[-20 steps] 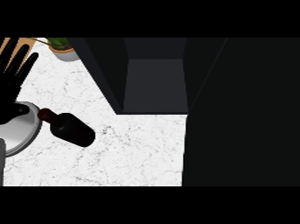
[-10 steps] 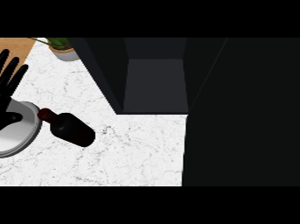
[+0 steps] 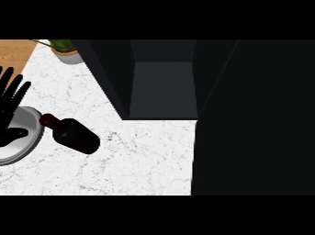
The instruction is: Pick up the wine, place it into the cabinet and close the cabinet
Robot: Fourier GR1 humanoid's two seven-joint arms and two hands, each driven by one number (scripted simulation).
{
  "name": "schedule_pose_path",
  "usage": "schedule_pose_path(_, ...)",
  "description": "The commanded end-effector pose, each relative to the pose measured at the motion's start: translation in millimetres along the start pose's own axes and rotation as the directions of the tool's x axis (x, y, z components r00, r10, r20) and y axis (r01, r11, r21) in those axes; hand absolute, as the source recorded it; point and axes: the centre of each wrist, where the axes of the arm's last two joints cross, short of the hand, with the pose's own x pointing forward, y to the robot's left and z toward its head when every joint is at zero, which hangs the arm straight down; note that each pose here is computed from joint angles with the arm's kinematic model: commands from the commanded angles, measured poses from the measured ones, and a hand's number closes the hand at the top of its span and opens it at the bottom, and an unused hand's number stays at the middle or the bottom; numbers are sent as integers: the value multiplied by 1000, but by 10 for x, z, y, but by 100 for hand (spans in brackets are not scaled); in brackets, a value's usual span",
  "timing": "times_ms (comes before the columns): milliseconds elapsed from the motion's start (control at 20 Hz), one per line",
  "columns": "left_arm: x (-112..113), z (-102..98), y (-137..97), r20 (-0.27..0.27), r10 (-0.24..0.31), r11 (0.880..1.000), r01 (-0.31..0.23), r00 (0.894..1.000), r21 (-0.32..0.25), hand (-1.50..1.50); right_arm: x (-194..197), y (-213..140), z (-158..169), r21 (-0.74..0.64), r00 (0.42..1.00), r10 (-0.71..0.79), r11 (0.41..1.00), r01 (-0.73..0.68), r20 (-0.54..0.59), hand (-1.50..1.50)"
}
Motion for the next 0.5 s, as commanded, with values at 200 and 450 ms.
schedule_pose_path(200, -362, 92, 428, -33, -16, 999, 17, 999, 28, -150, 168, 165, 63, 8, 1000, -29, 1000, 29, 1, -150)
schedule_pose_path(450, -497, 131, 538, -72, -16, 1000, 17, 997, 21, -150, 44, 110, -24, 25, 1000, -2, 1000, 3, -10, -150)
